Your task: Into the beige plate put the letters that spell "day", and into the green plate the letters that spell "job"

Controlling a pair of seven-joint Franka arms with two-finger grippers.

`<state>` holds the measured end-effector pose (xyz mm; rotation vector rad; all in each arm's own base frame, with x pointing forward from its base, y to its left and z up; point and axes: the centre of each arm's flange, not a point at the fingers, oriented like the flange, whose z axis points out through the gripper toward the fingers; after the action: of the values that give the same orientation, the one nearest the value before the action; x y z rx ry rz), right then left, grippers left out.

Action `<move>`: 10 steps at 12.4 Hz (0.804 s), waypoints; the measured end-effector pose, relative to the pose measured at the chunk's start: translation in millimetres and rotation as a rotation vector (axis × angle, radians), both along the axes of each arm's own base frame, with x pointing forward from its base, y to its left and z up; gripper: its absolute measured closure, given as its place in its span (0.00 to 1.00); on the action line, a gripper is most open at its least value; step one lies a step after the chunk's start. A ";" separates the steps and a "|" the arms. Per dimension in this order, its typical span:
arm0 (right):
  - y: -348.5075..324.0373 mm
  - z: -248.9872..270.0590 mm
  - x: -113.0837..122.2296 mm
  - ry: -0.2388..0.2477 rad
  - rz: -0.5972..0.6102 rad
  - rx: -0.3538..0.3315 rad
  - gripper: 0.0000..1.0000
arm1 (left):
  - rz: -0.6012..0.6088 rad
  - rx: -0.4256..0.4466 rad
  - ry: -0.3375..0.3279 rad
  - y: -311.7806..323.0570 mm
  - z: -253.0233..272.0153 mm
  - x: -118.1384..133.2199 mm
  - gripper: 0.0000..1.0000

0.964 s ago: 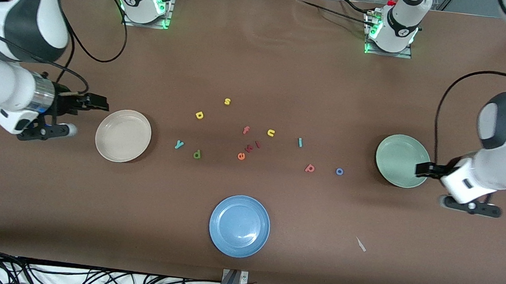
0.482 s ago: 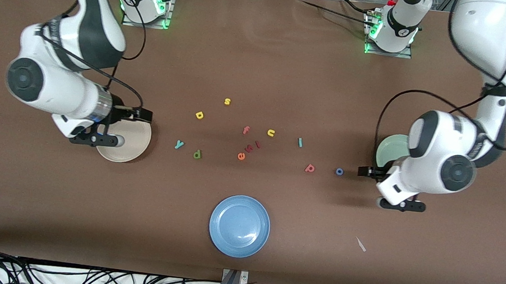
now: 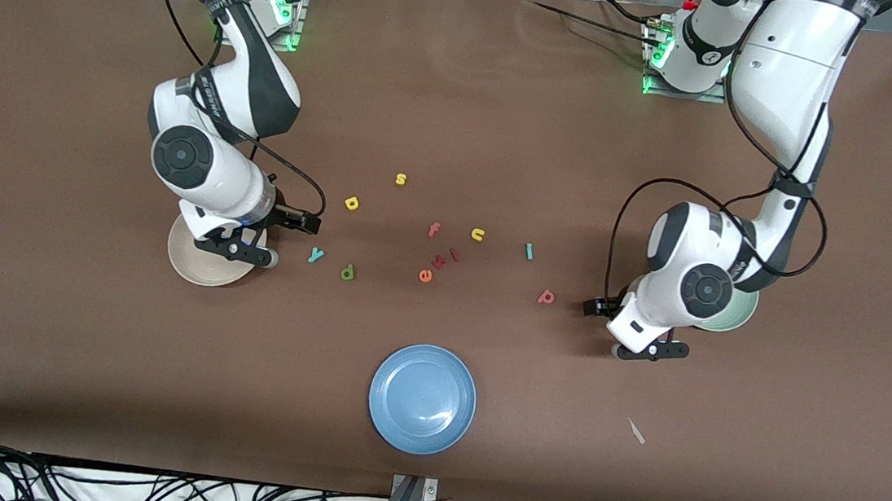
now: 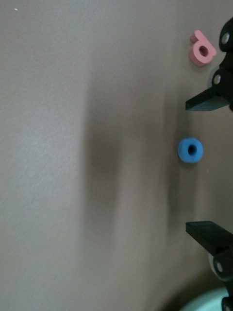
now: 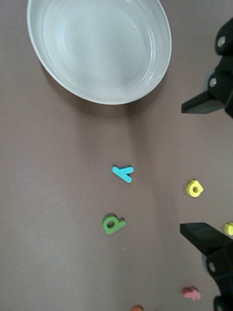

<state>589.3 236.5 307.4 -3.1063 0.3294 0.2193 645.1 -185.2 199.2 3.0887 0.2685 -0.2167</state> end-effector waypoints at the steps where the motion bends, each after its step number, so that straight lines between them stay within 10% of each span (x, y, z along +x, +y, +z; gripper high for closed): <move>1: 2.0 -10.9 1.8 -0.012 -0.015 -0.007 0.00 | 0.009 0.004 0.002 -6.1 -5.5 -2.3 0.02; 5: 8.7 -63.6 9.3 -0.063 -0.077 0.006 0.01 | 0.021 0.022 0.041 -16.8 -28.1 -16.6 0.11; 10: 15.2 -106.4 6.1 -0.092 -0.081 -0.005 0.01 | 0.023 0.023 0.040 -17.7 -28.8 -18.0 0.52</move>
<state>595.5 251.7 201.0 -3.0867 0.4529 0.0749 627.1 -202.9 170.3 3.1043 0.3105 -0.2775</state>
